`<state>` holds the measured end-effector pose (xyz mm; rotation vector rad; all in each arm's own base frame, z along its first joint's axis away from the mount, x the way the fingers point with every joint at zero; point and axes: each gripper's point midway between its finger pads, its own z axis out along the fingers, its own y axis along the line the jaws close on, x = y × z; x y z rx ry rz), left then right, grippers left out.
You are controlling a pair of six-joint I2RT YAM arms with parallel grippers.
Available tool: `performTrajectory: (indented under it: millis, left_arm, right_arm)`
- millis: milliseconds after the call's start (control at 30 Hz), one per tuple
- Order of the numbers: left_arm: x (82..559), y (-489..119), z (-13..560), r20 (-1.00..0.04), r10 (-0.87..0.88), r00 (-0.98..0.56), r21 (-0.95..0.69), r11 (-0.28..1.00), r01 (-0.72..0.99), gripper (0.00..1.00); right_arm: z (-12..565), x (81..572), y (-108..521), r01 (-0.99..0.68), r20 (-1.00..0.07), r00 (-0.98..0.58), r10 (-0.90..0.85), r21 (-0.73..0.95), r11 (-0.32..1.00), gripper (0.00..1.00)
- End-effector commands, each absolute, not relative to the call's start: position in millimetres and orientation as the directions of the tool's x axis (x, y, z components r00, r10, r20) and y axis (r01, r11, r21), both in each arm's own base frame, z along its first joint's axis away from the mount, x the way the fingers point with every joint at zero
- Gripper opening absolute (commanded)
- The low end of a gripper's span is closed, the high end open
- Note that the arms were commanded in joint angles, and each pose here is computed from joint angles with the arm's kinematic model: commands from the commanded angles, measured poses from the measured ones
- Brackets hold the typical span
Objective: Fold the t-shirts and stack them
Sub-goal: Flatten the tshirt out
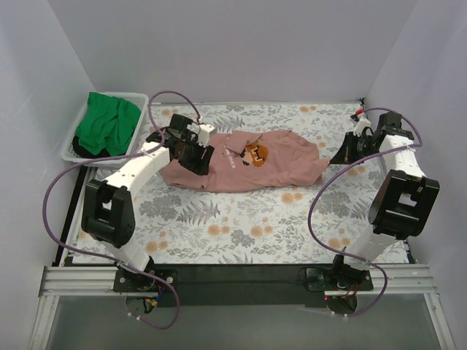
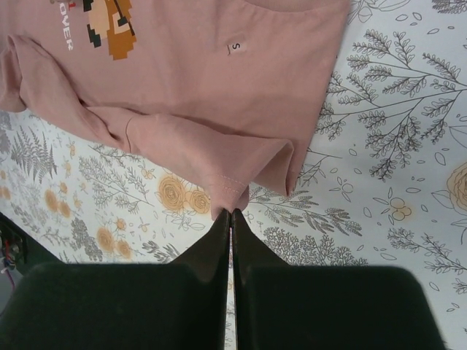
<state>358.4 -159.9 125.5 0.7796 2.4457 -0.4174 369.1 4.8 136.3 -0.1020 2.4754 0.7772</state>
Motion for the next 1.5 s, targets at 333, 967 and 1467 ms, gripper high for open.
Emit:
performTrajectory:
  millis: [333,967,1467]
  left_arm:
    - [353.8,-175.6,64.0,-0.429,0.461,-0.777,-0.080,0.837,0.541,0.43]
    - [413.3,-123.0,207.1,-0.683,0.374,-0.628,0.110,0.902,0.418,0.00]
    - [364.0,-57.4,498.5,-0.983,0.180,0.044,0.183,0.979,0.088,0.00]
  right_arm:
    - [145.6,365.1,6.6,-0.259,-0.559,-0.826,0.070,0.488,0.834,0.01]
    - [231.7,396.5,-13.5,-0.296,-0.710,-0.693,0.124,0.438,0.849,0.01]
    - [522.4,323.2,-27.1,-0.494,-0.997,-0.064,0.039,0.066,0.867,0.01]
